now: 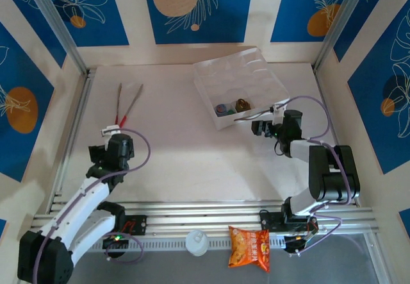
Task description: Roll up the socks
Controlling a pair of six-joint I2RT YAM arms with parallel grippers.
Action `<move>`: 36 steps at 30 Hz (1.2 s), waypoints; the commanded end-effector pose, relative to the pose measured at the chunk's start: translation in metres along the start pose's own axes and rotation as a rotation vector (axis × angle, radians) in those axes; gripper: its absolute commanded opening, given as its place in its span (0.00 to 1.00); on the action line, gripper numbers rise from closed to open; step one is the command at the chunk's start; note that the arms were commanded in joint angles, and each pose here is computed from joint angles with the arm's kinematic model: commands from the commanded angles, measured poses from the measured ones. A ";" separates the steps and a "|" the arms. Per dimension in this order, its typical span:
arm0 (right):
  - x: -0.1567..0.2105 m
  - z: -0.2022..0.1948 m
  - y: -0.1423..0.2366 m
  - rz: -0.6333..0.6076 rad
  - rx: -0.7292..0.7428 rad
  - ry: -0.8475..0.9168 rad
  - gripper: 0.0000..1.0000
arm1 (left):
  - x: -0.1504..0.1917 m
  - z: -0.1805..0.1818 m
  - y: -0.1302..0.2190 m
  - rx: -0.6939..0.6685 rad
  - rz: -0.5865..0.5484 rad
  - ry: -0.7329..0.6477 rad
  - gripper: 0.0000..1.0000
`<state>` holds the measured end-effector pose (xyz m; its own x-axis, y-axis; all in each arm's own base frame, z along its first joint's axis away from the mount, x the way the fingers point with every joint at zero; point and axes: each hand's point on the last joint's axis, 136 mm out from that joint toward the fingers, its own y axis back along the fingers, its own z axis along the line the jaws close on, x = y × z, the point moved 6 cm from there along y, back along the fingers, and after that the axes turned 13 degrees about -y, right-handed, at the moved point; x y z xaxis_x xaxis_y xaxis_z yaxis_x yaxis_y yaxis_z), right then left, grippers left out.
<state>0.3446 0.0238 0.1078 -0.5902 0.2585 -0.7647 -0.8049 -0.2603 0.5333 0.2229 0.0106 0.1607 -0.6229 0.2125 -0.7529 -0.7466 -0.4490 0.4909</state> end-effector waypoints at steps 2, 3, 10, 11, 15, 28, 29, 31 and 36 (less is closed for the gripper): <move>-0.005 0.003 0.011 -0.185 -0.056 0.017 0.99 | -0.015 0.000 -0.013 0.014 -0.265 0.166 1.00; -0.004 0.002 0.010 -0.239 -0.068 0.015 0.99 | -0.014 0.000 -0.018 0.015 -0.281 0.180 1.00; -0.004 0.003 0.008 -0.202 0.001 0.030 0.99 | -0.024 -0.017 -0.054 0.078 -0.297 0.145 1.00; -0.005 0.003 0.007 -0.197 0.001 0.025 0.99 | -0.026 -0.020 -0.060 0.077 -0.299 0.150 1.00; -0.004 0.002 0.008 -0.194 0.000 0.023 0.99 | -0.039 -0.033 -0.081 0.109 -0.329 0.126 1.00; -0.005 0.002 0.008 -0.195 -0.004 0.021 0.99 | -0.037 -0.057 -0.098 0.284 -0.380 0.073 1.00; -0.005 0.002 0.008 -0.194 -0.003 0.021 0.99 | -0.036 -0.062 -0.101 0.310 -0.336 0.045 1.00; -0.005 0.002 0.008 -0.194 -0.004 0.022 0.99 | -0.037 -0.062 -0.101 0.307 -0.355 0.048 1.00; -0.006 0.001 0.007 -0.191 -0.006 0.017 0.99 | -0.037 -0.062 -0.101 0.303 -0.356 0.046 1.00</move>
<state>0.3337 0.0246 0.1044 -0.4713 0.2782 -0.8370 -0.8791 -0.2253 0.4201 0.3352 -0.0055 0.1119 -0.3096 0.2524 -0.9167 -0.9507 -0.1008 0.2933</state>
